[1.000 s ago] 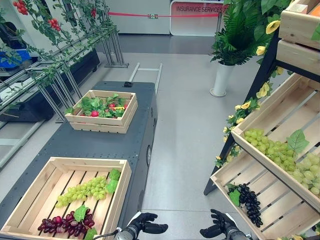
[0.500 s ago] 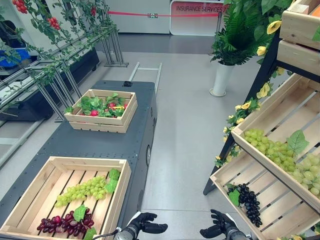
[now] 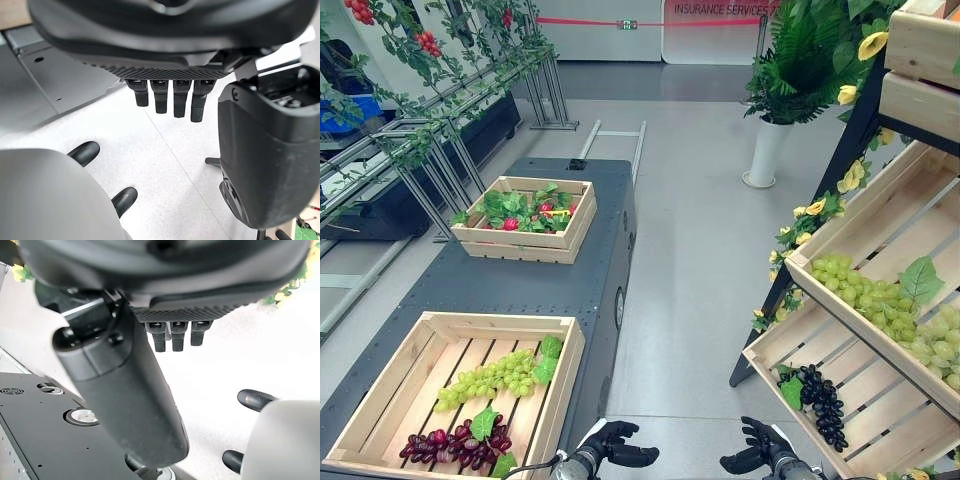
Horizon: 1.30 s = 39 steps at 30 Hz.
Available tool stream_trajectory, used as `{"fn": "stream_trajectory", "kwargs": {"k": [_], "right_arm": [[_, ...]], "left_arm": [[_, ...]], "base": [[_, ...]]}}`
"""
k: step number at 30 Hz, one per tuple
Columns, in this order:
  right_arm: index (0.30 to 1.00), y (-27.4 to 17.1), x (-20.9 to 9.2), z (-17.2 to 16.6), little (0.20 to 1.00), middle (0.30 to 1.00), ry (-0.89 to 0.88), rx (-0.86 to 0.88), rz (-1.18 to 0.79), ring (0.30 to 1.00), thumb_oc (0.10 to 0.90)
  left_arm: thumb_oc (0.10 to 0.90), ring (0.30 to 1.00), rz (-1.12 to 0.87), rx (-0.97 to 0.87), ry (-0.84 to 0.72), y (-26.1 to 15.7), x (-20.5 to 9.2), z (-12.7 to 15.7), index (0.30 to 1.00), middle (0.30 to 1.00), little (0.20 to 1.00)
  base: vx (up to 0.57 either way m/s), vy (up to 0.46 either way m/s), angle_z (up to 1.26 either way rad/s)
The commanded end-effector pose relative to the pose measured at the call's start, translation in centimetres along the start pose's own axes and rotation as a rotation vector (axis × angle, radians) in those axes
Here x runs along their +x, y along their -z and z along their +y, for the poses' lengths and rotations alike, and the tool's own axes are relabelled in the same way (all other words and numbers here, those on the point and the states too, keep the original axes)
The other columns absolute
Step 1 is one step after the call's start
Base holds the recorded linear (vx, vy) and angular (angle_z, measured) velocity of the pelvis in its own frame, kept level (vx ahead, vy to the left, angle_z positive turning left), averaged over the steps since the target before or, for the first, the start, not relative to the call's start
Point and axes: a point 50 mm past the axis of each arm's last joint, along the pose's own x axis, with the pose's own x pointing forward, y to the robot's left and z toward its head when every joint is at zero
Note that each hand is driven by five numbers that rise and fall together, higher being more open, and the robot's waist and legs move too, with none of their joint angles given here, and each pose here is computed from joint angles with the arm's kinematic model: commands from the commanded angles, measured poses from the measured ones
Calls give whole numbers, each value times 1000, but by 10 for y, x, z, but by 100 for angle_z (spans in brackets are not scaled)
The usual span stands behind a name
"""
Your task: Pick up the fruits from the basket on one side to the basket on the other side
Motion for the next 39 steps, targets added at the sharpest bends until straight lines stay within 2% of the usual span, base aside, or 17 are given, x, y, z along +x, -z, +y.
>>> {"fn": "stream_trajectory", "kwargs": {"k": [1, 4, 6, 7, 8, 9, 10, 12, 13, 14, 22, 27, 32, 39], "right_arm": [[900, -32, 8, -9, 900, 900, -12, -7, -102, 900, 800], [900, -30, 7, -13, 900, 900, -9, -16, -100, 900, 800], [900, -27, 5, -18, 900, 900, -1, -14, -102, 900, 800], [900, -27, 5, -18, 900, 900, -2, -14, -102, 900, 800], [900, -25, 4, -21, 900, 900, 8, -2, -108, 900, 800], [900, -24, 3, -23, 900, 900, 18, 12, -113, 900, 800], [900, -24, 3, -23, 900, 900, 18, 12, -113, 900, 800], [900, -22, 1, -27, 900, 900, 42, 55, -131, 900, 800], [900, -22, 0, -28, 900, 900, 44, 60, -134, 900, 800], [900, -23, -1, -30, 900, 900, 48, 77, -150, 900, 800], [900, -40, -5, -29, 900, 900, -5, 62, -266, 900, 800], [900, -41, -9, -30, 900, 900, -33, 39, -295, 900, 800], [900, -53, -10, -31, 900, 900, -72, 3, -346, 900, 800], [900, -87, -9, -40, 900, 900, -81, -43, -440, 900, 800]], "left_arm": [[800, 900, -377, 60, -186, -75, 8, 45, 900, 900, 900], [800, 900, -487, 28, -286, -94, 2, 68, 900, 900, 900], [800, 900, -598, -32, -396, -117, -11, 106, 900, 900, 900], [800, 900, -597, -33, -396, -117, -11, 107, 900, 900, 900], [800, 900, -683, -67, -473, -135, -26, 137, 900, 900, 900], [800, 900, -735, -79, -514, -145, -37, 154, 900, 900, 900], [800, 900, -735, -79, -514, -145, -37, 154, 900, 900, 900], [800, 900, -832, -57, -603, -164, -63, 183, 900, 900, 900], [800, 900, -844, -47, -617, -166, -66, 186, 900, 900, 900], [800, 900, -875, -19, -659, -171, -81, 200, 900, 900, 900], [800, 900, -885, 207, -880, -170, -121, 237, 900, 900, 900], [800, 900, -763, 364, -1036, -154, -138, 263, 900, 900, 900], [800, 900, -596, 394, -1159, -133, -146, 287, 900, 900, 900], [800, 900, -588, 444, -1312, -143, -169, 309, 900, 900, 900]], "base": [[-16, 15, 6], [-9, 20, 8], [-1, 32, 8], [7, 32, 9], [3, 25, 8], [3, 25, 7], [-1, 15, 10], [11, 15, 22], [24, 20, 25], [20, 15, 20], [34, 15, 10], [35, 25, 12], [-16, 49, 15], [-111, 86, 17]]}}
